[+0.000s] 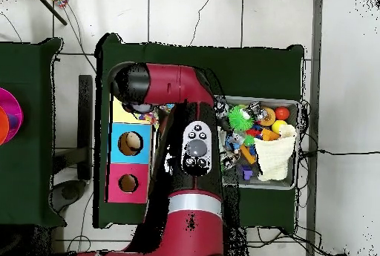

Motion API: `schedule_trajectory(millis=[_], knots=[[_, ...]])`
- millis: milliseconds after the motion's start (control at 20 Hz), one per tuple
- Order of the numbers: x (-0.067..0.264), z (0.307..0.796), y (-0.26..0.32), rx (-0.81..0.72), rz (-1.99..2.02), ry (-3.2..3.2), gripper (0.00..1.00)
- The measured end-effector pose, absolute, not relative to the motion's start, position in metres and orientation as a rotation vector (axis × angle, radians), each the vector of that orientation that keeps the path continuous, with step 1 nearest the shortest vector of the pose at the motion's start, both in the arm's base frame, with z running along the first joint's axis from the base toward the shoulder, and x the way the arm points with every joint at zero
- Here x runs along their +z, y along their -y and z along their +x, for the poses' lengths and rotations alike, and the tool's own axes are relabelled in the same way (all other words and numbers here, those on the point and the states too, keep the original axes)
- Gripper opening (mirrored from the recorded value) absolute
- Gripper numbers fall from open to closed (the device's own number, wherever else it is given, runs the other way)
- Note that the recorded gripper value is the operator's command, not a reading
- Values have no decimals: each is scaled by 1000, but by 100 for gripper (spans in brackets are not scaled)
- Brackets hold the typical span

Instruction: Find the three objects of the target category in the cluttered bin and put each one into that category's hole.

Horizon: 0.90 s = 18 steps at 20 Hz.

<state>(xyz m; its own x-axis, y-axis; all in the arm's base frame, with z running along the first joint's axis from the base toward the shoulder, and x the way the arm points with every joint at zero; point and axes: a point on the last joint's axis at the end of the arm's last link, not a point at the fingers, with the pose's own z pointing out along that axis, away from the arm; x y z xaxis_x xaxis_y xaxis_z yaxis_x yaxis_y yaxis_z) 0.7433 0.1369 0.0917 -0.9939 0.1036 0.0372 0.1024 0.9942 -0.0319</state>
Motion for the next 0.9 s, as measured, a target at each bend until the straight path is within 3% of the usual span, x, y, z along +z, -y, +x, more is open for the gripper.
schedule_trajectory(millis=[900], knots=[[85, 712, -148, 0, -185, 3130, 0]])
